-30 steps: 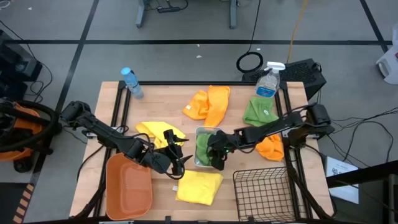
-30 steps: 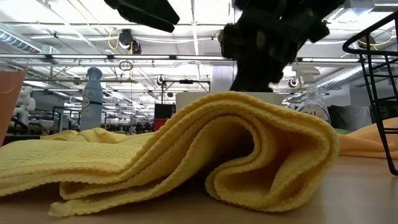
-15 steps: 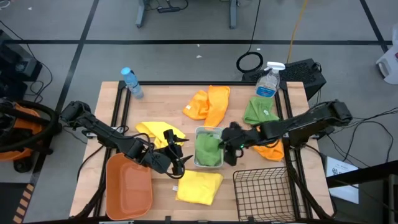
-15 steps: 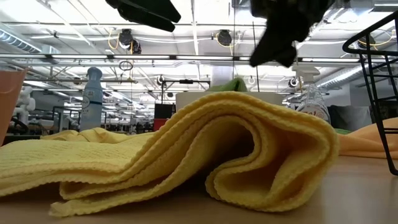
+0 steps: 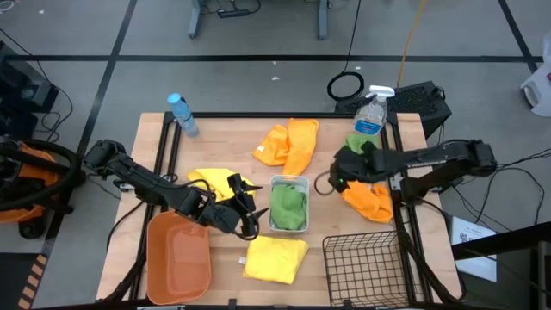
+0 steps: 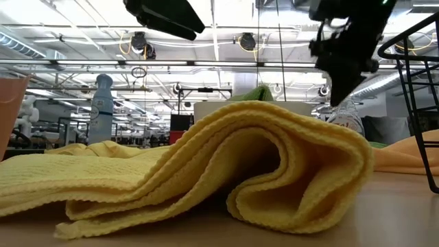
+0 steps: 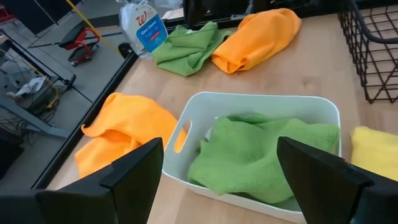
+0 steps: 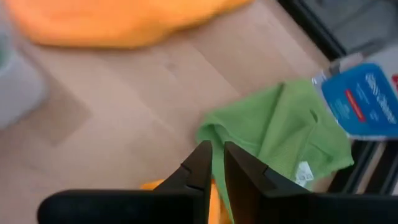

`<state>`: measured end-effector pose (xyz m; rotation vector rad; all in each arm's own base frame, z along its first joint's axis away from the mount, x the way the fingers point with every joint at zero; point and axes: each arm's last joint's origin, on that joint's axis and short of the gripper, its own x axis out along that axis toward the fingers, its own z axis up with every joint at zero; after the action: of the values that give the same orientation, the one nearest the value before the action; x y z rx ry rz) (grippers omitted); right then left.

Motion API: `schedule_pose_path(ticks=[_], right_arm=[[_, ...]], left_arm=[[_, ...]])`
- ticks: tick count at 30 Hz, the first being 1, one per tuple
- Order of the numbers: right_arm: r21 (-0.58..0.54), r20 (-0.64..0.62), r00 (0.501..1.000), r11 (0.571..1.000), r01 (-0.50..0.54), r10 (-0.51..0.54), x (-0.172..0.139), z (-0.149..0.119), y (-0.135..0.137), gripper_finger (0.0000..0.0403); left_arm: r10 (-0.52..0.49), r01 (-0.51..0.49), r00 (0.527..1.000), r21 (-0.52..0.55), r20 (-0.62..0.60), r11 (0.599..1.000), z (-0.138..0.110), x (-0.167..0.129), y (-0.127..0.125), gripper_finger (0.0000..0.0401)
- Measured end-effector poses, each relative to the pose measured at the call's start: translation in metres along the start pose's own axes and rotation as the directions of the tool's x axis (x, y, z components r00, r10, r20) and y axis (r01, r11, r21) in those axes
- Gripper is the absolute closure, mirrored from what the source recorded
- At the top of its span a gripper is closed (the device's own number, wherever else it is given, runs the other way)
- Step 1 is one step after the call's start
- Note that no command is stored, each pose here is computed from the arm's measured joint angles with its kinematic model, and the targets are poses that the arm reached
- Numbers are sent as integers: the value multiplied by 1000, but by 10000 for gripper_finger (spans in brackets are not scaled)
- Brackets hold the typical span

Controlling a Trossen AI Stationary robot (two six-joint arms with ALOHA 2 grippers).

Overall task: Sort microfiber towel by color & place in baskets
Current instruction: Put the green microfiber towel into the white bin

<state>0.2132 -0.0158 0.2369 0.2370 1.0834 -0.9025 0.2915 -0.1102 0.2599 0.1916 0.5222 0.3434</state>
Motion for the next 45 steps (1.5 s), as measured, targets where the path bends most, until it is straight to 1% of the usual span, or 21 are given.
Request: schedule_pose_path(ticks=[5, 8, 11, 14, 19, 22, 24, 26, 29, 33, 36, 40, 45], right_arm=[[60, -131, 990, 996, 65, -57, 29, 8, -19, 357], [102, -217, 975, 992, 76, -52, 44, 8, -29, 327], [101, -272, 960, 990, 100, -69, 56, 5, -37, 277], [94, -292, 948, 983, 156, -123, 65, -1, -44, 215], [119, -293, 947, 977, 174, -133, 72, -5, -48, 118], [120, -272, 949, 973, 196, -158, 81, -9, -51, 84], [125, -270, 951, 974, 188, -148, 89, -12, -55, 74], [150, -273, 958, 979, 136, -91, 98, -14, -57, 73], [184, -268, 963, 980, 70, -18, 107, -18, -58, 82], [175, -263, 965, 984, 31, 17, 111, -22, -58, 101], [165, -262, 965, 986, 29, 16, 114, -24, -58, 122], [177, -256, 967, 984, 34, 13, 120, -30, -59, 172], [178, -253, 967, 983, 44, 2, 125, -31, -57, 271]], left_arm=[[3, -3, 1000, -2, -4, 1000, 0, 1, 1, 84], [5, -5, 1000, 4, -11, 1000, -2, 2, 0, 84], [8, -7, 1000, 18, -26, 1000, -5, 5, -3, 84], [15, -14, 999, 21, -34, 1000, -7, 12, -4, 84], [17, -16, 999, 24, -38, 1000, -8, 13, -5, 84], [14, -14, 999, 19, -30, 1000, -7, 13, -6, 84], [13, -13, 1000, 10, -21, 1000, -6, 13, -6, 84], [12, -12, 1000, 13, -25, 1000, -7, 13, -6, 84], [2, -2, 1000, 12, -26, 1000, -7, 13, -6, 84], [-1, 1, 1000, 12, -27, 1000, -7, 13, -6, 84], [-1, 1, 1000, 19, -27, 1000, -7, 13, -6, 84], [-1, 1, 1000, 19, -27, 1000, -7, 13, -6, 84], [-1, 1, 1000, 18, -26, 1000, -7, 13, -6, 84]])
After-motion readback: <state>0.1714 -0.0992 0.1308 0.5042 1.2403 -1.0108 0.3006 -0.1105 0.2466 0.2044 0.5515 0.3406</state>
